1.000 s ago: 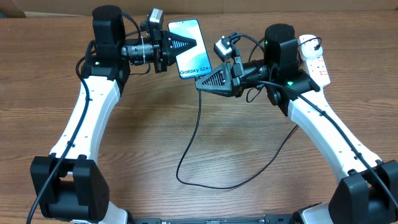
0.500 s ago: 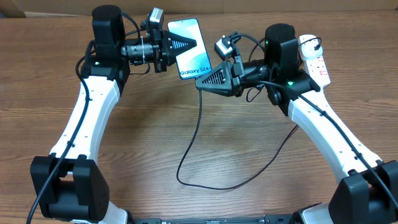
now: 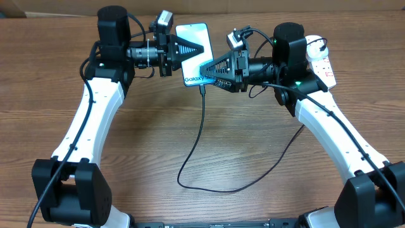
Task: Plug charger to phone and switch on socket
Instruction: 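Open the right gripper and withdraw it from the plugged-in cable, then lower the smartphone onto the table with the left gripper and release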
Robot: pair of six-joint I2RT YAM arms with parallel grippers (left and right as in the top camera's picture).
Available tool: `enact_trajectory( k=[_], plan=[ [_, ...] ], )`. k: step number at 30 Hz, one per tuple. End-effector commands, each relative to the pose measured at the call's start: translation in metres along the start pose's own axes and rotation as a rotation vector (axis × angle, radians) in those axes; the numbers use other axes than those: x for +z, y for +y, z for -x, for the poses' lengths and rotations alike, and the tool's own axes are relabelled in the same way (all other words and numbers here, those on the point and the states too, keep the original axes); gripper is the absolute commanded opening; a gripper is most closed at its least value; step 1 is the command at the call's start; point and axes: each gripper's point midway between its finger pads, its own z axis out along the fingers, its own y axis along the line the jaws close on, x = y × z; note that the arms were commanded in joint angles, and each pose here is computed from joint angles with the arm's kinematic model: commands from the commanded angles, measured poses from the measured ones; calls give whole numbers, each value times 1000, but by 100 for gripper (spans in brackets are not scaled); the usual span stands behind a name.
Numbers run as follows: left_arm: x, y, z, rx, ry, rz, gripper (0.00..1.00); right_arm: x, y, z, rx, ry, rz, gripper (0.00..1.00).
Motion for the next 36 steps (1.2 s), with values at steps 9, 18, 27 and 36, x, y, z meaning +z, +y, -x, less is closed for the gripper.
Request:
enact_trajectory(
  k=[9, 18, 27, 36],
  plan=[
    [-34, 26, 36, 138, -230, 154, 4, -1, 0, 4, -30, -10, -3, 73],
    [-55, 93, 38, 158, -309, 473, 4, -25, -97, 23, 102, -264, -435, 79],
    [-51, 131, 50, 151, -333, 614, 4, -73, -162, 13, 215, -399, -828, 82],
    [-4, 201, 51, 156, -180, 650, 4, -84, -170, 13, 225, -428, -895, 83]
  ],
)
